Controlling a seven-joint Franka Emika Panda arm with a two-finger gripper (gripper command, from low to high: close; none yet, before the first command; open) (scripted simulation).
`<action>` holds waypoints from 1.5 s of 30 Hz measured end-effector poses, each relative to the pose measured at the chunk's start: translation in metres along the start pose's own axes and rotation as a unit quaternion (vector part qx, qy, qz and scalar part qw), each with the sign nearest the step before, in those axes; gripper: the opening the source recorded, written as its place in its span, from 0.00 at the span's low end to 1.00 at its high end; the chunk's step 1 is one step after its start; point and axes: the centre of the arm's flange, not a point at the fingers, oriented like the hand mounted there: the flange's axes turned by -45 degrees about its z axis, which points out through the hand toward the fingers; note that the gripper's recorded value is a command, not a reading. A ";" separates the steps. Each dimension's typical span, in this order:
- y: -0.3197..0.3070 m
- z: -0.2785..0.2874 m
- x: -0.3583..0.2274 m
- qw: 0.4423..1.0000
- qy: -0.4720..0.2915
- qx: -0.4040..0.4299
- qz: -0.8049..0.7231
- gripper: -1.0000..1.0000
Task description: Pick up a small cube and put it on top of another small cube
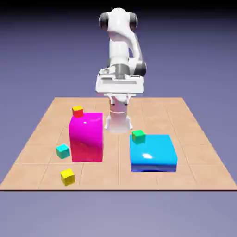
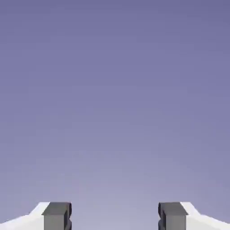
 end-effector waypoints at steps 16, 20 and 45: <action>0.179 0.148 -0.030 0.914 -0.360 -0.015 0.185 0.50; 0.220 0.175 -0.056 0.870 -0.437 -0.007 0.227 0.50; 0.364 0.245 -0.291 0.544 -0.725 0.086 0.413 0.50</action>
